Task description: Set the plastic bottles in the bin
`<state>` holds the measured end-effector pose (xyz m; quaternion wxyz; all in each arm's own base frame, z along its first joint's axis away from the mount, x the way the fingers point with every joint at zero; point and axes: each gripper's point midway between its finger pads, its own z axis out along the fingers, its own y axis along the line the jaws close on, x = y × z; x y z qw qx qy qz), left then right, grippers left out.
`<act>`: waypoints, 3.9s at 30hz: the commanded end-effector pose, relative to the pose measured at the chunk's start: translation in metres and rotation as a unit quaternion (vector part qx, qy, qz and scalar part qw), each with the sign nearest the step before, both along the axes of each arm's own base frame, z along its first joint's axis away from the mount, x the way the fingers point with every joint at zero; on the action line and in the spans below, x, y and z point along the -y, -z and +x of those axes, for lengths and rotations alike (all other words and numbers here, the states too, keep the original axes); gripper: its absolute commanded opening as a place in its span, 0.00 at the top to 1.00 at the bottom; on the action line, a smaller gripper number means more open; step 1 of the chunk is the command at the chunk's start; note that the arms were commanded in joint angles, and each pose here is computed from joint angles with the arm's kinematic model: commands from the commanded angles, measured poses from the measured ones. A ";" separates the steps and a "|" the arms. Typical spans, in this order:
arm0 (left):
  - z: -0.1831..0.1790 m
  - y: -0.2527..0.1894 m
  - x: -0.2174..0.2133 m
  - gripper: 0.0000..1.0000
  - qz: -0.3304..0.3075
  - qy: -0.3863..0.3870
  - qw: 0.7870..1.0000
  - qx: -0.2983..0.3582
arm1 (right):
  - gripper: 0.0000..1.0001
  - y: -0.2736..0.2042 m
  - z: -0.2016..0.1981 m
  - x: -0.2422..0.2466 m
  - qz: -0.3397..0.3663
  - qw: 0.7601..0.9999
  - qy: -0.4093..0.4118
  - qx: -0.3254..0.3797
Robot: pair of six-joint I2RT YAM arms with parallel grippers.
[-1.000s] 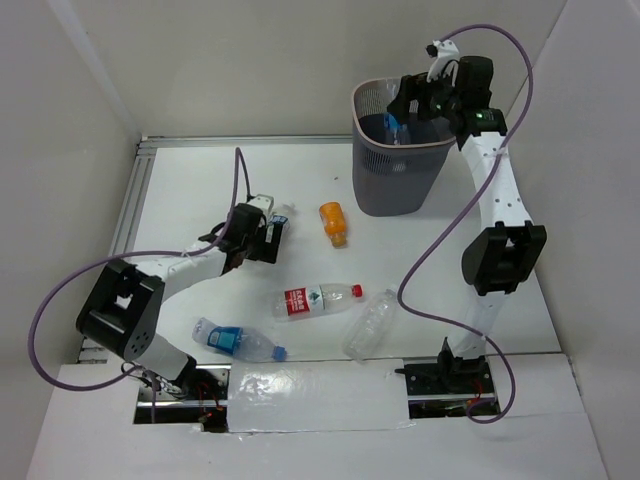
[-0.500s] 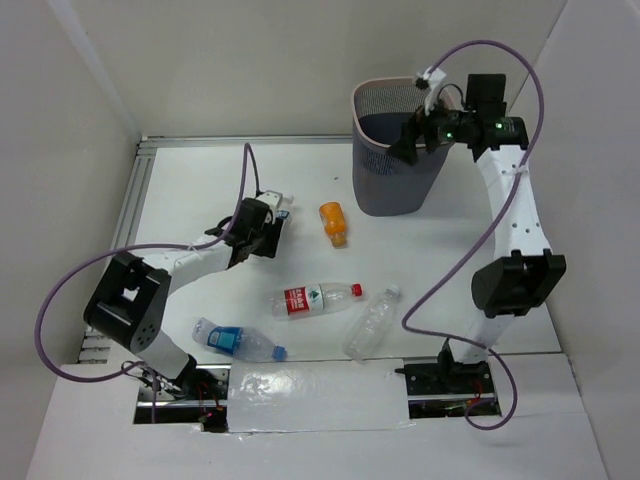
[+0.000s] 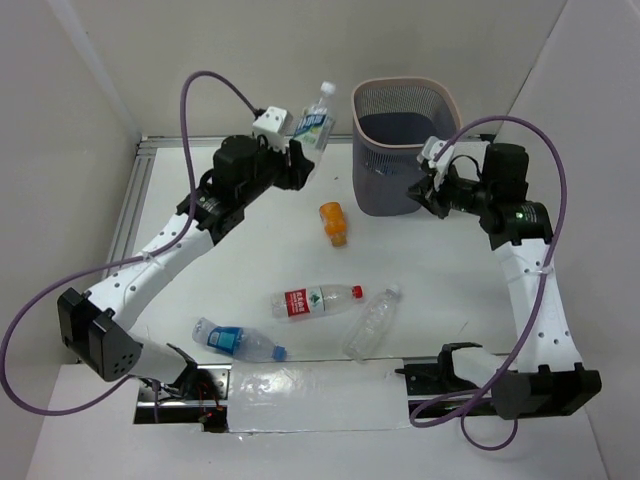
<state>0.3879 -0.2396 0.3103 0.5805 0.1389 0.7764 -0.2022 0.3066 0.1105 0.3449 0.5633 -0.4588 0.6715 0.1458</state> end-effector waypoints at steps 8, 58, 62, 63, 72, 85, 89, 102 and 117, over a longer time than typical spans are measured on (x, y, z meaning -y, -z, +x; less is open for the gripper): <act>0.006 -0.168 0.117 0.85 -0.199 0.145 0.961 0.124 | 0.78 0.113 -0.042 0.007 -0.065 0.991 -0.041 -0.110; -0.225 0.128 -0.075 0.00 -0.115 -0.266 0.876 -0.387 | 0.24 0.326 -0.160 -0.045 -0.307 0.795 -0.522 -0.037; -0.244 0.147 -0.077 0.00 -0.117 -0.324 0.825 -0.449 | 0.47 0.319 -0.160 -0.043 -0.306 0.796 -0.520 -0.049; -0.246 0.145 -0.074 0.00 -0.132 -0.339 0.809 -0.463 | 0.52 0.317 -0.160 -0.040 -0.305 0.799 -0.516 -0.052; -0.293 0.163 -0.060 0.00 -0.108 -0.405 0.752 -0.508 | 0.65 0.160 -0.122 -0.076 -0.172 0.876 -0.451 -0.001; -0.307 0.207 -0.064 0.00 -0.049 -0.436 0.758 -0.482 | 0.65 -0.101 -0.017 -0.146 0.086 0.947 -0.263 0.161; -0.313 0.227 -0.074 0.00 -0.014 -0.442 0.756 -0.482 | 0.64 -0.121 0.058 -0.122 0.083 0.970 -0.138 0.184; -0.306 0.263 -0.080 0.00 0.040 -0.446 0.771 -0.452 | 0.15 -0.078 0.191 -0.037 0.065 0.987 0.002 0.144; -0.308 0.296 -0.099 0.00 0.105 -0.472 0.763 -0.429 | 0.00 -0.092 0.095 -0.039 0.114 0.987 -0.098 0.063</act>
